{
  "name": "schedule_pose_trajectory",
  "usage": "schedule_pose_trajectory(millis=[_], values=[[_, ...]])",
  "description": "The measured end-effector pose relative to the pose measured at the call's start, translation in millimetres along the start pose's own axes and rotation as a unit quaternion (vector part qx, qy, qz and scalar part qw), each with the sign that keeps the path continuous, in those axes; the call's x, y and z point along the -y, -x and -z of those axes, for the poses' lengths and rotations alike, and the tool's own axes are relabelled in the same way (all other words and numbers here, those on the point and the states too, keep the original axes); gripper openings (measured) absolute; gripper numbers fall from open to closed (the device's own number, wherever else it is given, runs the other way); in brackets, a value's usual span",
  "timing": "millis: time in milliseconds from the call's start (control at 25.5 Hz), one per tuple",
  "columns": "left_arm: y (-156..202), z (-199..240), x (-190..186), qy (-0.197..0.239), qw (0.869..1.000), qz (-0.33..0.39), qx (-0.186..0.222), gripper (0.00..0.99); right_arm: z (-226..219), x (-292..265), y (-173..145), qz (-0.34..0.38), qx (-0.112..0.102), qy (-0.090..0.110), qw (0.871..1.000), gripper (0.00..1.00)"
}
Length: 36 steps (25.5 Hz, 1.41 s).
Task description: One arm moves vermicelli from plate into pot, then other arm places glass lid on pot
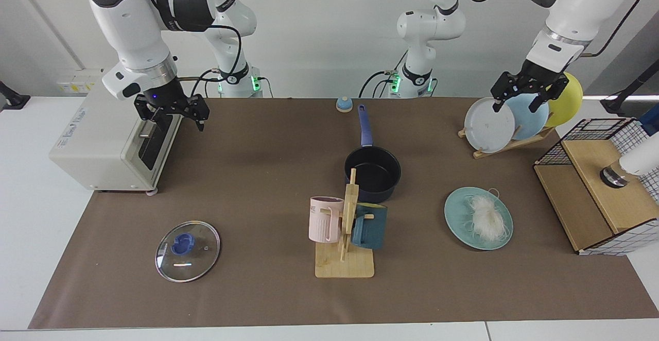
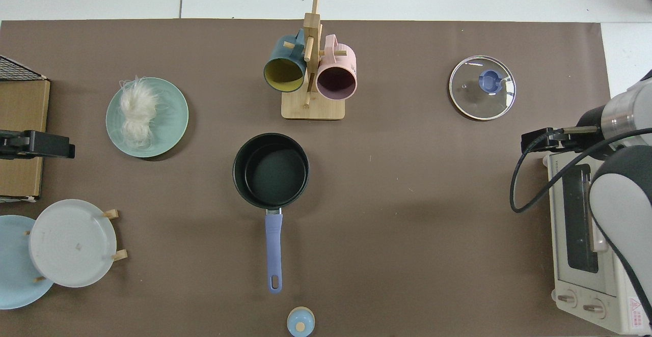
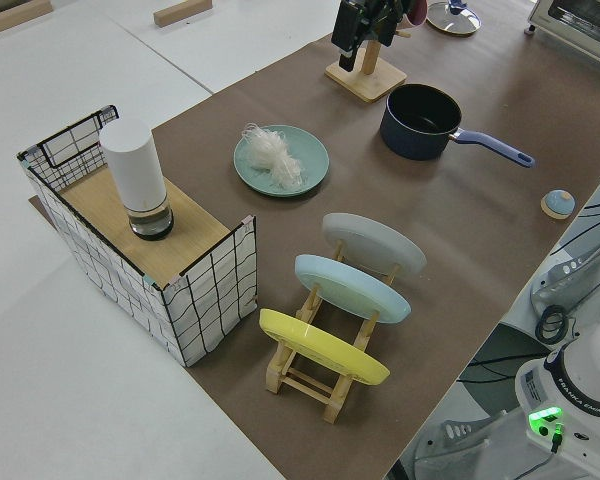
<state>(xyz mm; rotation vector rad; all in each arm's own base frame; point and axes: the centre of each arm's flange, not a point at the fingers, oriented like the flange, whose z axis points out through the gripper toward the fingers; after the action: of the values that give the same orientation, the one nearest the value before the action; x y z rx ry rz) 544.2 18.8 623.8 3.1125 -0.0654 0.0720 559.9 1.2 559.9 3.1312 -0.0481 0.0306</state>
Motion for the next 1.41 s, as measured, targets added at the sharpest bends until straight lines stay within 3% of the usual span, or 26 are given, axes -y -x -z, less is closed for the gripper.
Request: schedule_pose_trajectory(millis=[903,1217,1413], values=[[0.1,0.3,-1.1,0.000,1.000,-0.001,0.000,0.991,13.1,-5.6,-1.0,-0.005,-0.013,0.000,1.000,1.00],[-18.6,8.2,0.9,-0.007,0.997,-0.007,-0.073,0.991,18.3,-7.4,-0.1,-0.007,-0.018,-0.001,1.000,1.00],[-43.2,-18.3,4.2,-0.010,0.996,-0.010,-0.083,0.991,18.8,-9.4,0.1,-0.008,-0.019,0.001,1.000,1.00]])
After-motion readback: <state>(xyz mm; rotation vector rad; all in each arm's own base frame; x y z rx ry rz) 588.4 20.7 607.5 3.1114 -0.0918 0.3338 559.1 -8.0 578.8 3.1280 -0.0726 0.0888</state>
